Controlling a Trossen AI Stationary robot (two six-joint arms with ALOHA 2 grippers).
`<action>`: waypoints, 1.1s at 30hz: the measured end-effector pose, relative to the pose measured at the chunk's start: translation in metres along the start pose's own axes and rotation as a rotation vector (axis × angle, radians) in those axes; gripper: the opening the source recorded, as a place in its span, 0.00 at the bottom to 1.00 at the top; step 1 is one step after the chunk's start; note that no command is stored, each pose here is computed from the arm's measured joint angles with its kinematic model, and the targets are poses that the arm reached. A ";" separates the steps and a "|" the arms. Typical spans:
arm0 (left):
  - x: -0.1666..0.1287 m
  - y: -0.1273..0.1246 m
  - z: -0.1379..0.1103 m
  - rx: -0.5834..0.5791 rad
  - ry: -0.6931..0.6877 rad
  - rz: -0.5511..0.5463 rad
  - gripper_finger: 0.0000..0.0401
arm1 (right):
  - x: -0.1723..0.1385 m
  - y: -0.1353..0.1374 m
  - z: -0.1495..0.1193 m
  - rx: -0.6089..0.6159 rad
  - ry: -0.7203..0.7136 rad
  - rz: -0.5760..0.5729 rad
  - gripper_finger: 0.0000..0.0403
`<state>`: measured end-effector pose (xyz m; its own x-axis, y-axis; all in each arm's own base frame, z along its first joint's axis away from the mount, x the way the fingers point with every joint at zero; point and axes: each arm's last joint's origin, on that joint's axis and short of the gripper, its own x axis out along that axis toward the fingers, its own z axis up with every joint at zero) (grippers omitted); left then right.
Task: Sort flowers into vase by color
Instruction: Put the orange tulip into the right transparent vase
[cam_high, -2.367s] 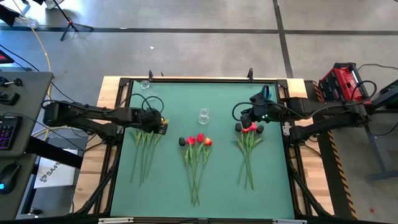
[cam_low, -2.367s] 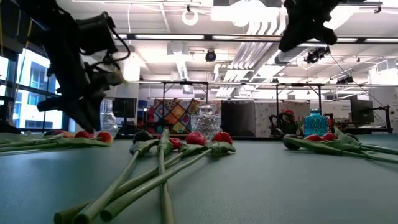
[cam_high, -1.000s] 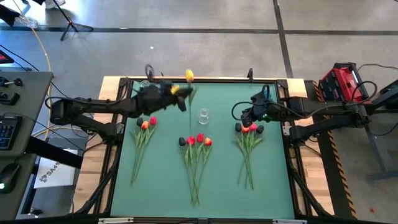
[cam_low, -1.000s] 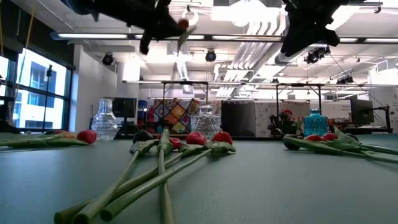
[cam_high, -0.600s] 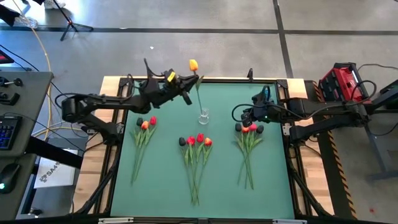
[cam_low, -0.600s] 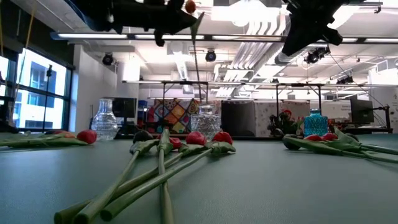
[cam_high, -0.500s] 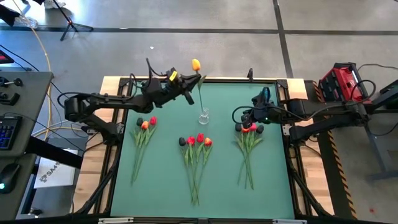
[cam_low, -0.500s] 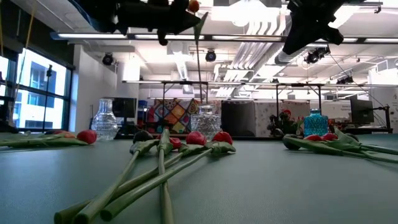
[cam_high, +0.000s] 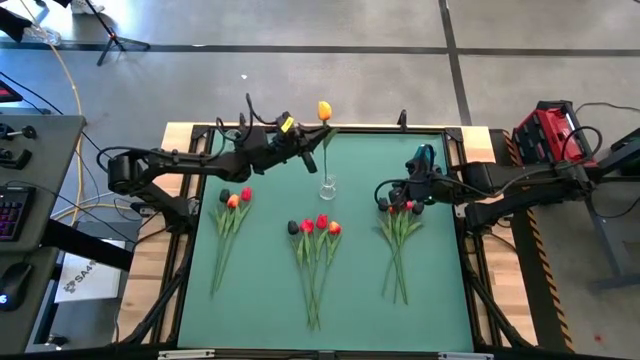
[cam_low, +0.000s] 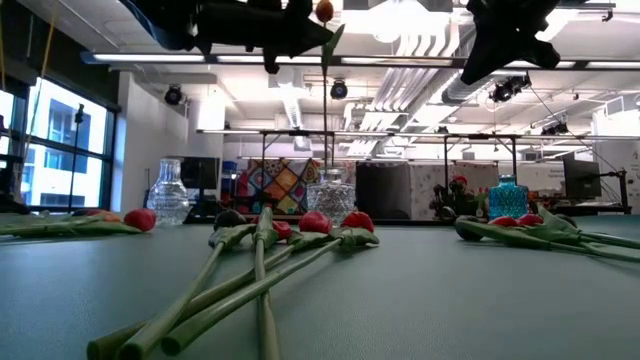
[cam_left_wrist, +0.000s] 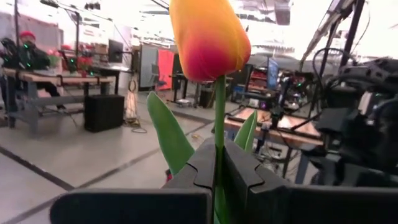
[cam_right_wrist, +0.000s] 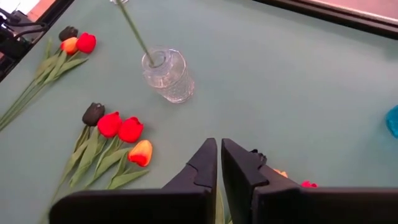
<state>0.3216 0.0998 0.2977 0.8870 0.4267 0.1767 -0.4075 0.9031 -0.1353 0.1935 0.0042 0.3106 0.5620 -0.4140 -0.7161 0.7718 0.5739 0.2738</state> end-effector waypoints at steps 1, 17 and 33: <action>0.000 -0.001 0.000 -0.011 -0.002 -0.003 0.00 | 0.000 0.000 0.000 0.001 -0.007 -0.006 0.03; -0.003 0.001 -0.021 0.043 0.212 0.045 0.06 | 0.002 -0.003 0.003 0.040 -0.025 -0.026 0.03; -0.013 0.003 -0.019 -0.016 0.326 0.093 0.29 | 0.002 -0.002 0.003 0.059 -0.025 -0.025 0.03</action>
<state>0.3128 0.0962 0.2762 0.8701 0.4668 -0.1583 -0.4886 0.8591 -0.1522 0.1934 -0.0001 0.3109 0.5489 -0.4458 -0.7071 0.8014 0.5210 0.2937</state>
